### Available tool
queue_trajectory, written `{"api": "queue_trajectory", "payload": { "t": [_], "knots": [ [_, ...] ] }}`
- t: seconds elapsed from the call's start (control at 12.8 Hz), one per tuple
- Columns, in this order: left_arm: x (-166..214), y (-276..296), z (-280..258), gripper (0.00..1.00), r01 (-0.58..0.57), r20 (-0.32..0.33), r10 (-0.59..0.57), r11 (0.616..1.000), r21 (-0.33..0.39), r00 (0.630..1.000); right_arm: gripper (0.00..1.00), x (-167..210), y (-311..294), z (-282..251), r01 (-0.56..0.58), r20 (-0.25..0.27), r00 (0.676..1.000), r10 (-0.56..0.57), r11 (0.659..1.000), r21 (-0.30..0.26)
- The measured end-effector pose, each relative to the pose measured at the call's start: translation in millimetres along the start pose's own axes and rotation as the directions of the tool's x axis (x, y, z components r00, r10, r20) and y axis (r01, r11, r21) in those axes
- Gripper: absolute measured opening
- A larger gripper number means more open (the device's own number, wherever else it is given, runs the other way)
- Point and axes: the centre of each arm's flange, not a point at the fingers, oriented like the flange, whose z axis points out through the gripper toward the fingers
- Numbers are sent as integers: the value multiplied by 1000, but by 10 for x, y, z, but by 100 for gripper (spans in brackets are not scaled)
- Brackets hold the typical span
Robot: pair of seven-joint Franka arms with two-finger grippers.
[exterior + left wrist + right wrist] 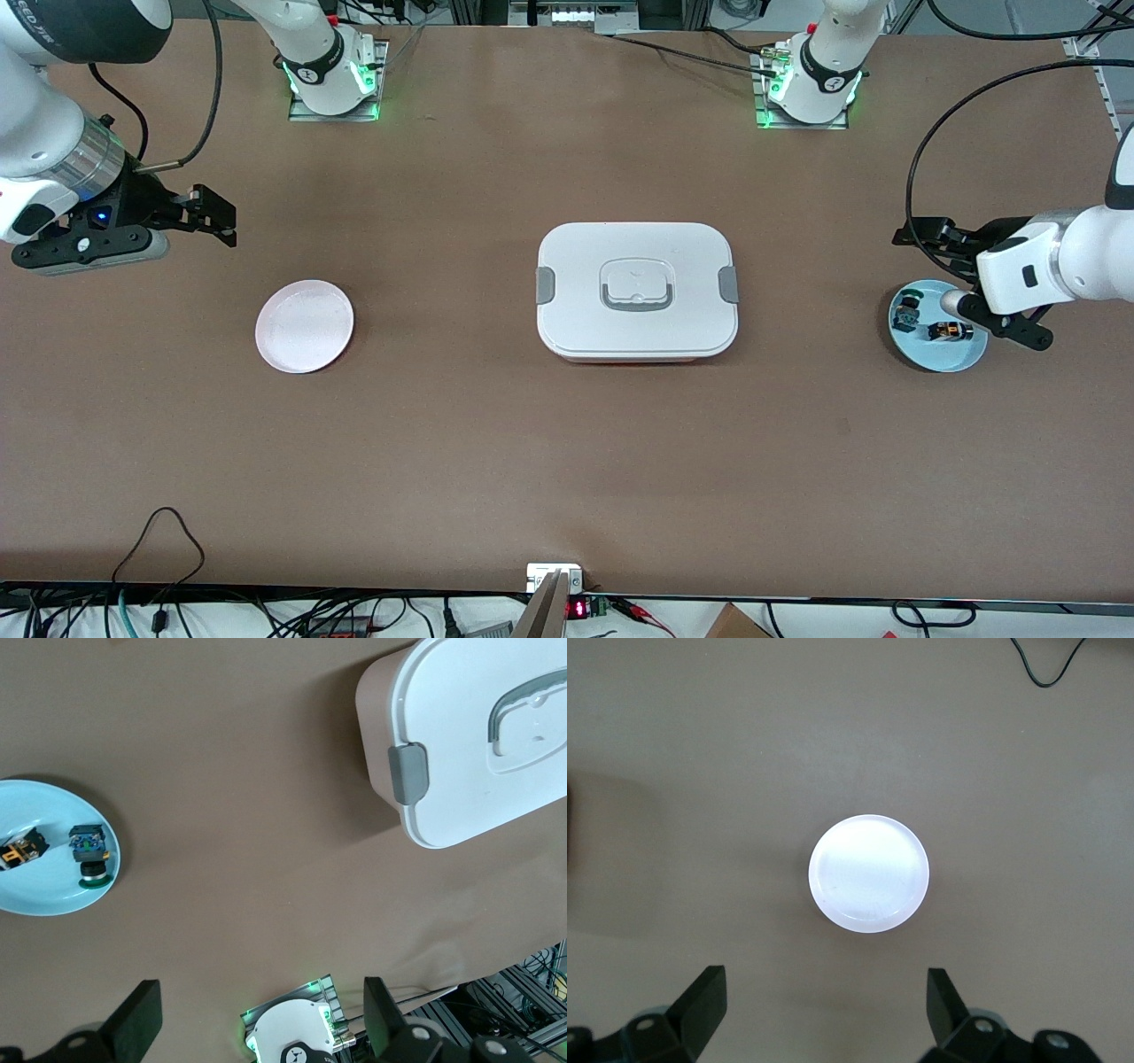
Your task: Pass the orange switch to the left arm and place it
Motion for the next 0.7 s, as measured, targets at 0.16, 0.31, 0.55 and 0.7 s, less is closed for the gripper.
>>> {"api": "queue_trajectory", "payload": {
  "t": [0.16, 0.31, 0.55, 0.7],
  "knots": [
    [-14, 15, -11, 100, 50, 5, -50, 999, 3, 999, 100, 0, -2, -1, 0, 0, 1000, 0, 1000, 0],
    [-16, 168, -36, 100, 93, 5, -93, 996, 17, 996, 100, 0, 1, -2, 0, 0, 1000, 0, 1000, 0],
    [-65, 264, -164, 100, 169, -72, -162, 980, 104, 984, 100, 1, 1, -3, 0, -1, 1000, 0, 1000, 0],
    [-154, 275, -217, 100, 214, -162, -192, 968, 133, 968, 100, 1, 1, -2, 0, 0, 1000, 0, 1000, 0]
  ]
}}
